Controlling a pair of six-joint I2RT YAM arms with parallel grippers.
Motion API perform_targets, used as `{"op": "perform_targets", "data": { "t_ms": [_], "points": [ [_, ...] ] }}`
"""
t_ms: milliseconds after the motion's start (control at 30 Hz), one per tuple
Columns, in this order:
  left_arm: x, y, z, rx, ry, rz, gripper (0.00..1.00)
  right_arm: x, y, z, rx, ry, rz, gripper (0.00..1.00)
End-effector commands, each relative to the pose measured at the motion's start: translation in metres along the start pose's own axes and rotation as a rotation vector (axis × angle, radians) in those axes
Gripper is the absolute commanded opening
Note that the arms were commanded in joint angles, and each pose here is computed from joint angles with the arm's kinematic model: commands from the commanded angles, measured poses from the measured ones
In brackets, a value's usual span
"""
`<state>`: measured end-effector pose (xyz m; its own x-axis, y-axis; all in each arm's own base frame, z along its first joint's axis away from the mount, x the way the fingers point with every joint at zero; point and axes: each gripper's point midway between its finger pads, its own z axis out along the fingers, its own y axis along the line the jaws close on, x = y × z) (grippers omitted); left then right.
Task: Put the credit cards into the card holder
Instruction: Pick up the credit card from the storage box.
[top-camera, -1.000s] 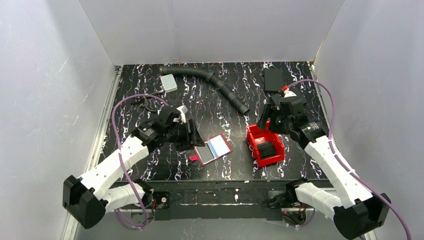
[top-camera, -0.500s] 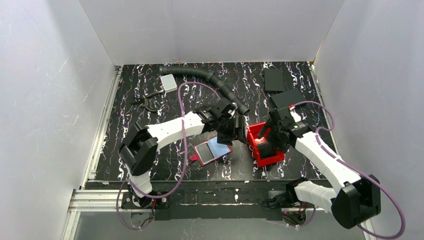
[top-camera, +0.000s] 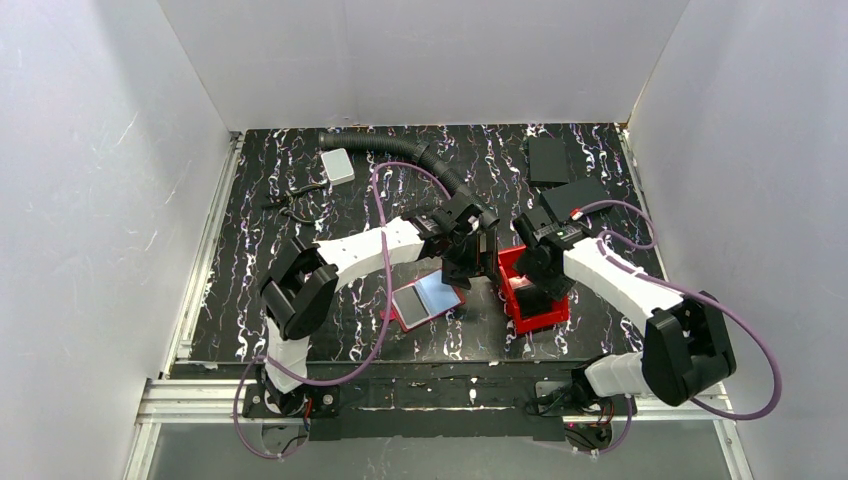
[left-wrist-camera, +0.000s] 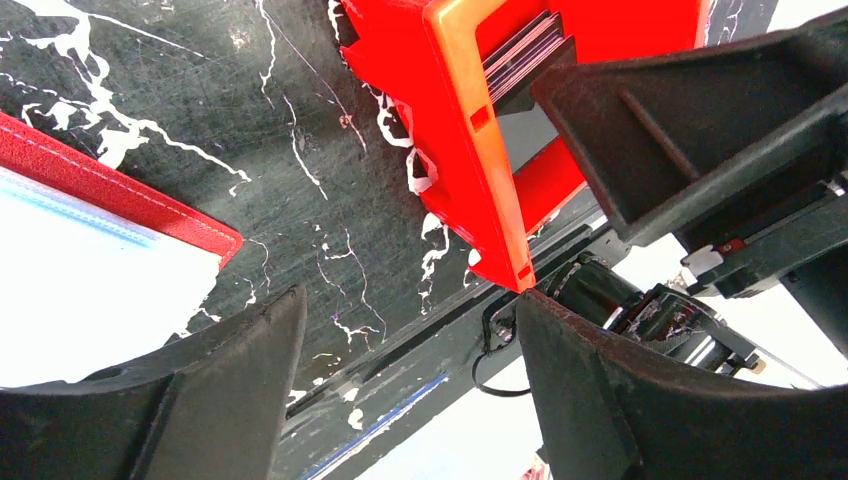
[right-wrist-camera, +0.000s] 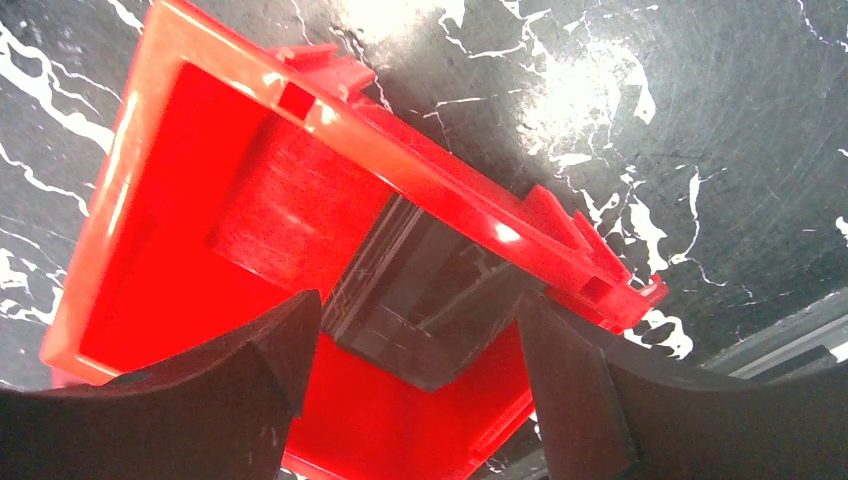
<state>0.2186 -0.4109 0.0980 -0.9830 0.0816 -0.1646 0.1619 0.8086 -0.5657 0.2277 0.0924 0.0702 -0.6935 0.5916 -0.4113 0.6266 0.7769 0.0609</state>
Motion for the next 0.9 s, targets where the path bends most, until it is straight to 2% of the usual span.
{"op": "perform_targets", "data": {
  "t_ms": [0,267,667,867],
  "points": [
    [0.001,-0.007,-0.017,0.013,-0.017,0.022,0.75,-0.015,0.01,-0.002,0.012,-0.054,0.079,0.79],
    [0.007,-0.001,-0.035,0.01,-0.045,0.041,0.75,0.002,0.007,0.014,0.069,-0.002,0.133,0.79],
    [0.01,-0.003,-0.052,0.016,-0.066,0.082,0.76,0.013,-0.006,0.041,0.11,-0.032,0.192,0.78],
    [0.01,0.0,-0.056,0.006,-0.072,0.098,0.77,0.019,-0.008,0.049,0.132,-0.018,0.189,0.67]
  ]
}}
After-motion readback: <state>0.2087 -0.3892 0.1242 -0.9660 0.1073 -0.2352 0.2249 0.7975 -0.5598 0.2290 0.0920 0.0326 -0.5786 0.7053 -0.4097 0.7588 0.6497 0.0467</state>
